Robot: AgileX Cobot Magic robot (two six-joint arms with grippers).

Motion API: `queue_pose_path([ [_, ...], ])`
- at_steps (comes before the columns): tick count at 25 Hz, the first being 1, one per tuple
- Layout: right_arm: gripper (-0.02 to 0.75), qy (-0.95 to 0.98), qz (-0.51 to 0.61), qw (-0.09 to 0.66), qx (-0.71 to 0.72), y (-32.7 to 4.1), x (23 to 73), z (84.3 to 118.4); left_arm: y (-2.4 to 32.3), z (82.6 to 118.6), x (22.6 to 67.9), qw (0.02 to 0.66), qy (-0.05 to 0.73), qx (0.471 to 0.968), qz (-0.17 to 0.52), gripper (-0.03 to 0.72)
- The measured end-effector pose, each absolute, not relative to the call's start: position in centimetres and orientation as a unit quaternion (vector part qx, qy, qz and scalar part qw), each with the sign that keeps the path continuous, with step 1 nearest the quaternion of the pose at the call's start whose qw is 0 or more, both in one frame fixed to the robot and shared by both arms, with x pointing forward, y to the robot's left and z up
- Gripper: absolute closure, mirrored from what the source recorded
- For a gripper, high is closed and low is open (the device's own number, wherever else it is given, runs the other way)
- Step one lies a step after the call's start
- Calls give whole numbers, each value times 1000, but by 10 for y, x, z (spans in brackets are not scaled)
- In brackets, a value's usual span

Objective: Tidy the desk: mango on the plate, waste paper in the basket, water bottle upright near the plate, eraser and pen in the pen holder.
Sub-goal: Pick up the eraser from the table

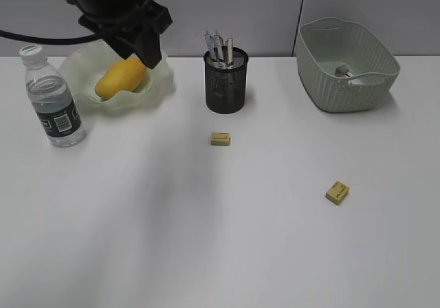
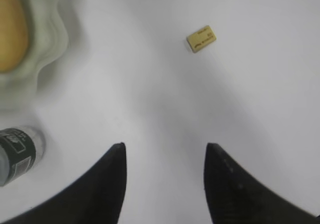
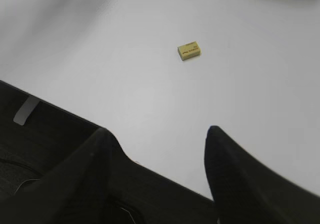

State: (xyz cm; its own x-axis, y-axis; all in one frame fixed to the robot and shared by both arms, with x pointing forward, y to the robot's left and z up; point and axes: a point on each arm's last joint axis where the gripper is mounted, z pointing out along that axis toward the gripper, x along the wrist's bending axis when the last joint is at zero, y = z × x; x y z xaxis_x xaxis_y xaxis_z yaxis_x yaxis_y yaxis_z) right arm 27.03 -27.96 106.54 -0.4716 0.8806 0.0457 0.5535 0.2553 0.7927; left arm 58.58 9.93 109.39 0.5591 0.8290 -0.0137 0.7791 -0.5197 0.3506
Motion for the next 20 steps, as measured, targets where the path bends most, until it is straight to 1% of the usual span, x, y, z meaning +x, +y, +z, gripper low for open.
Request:
queue_pose_path([
  [5,264,764,390,210,469,-280,270,1065,111,1124,566,190,477,853,93,301],
  [9,264,764,390,209,469,-280,270,1065,127,1133,539,188,478,853,96,302],
  [14,264,764,390,210,469,-280,270,1065,153,1123,496,163,480,857,91,302],
  [20,264,764,390,210,469,-280,270,1065,184,1100,443,179,478,854,101,306],
])
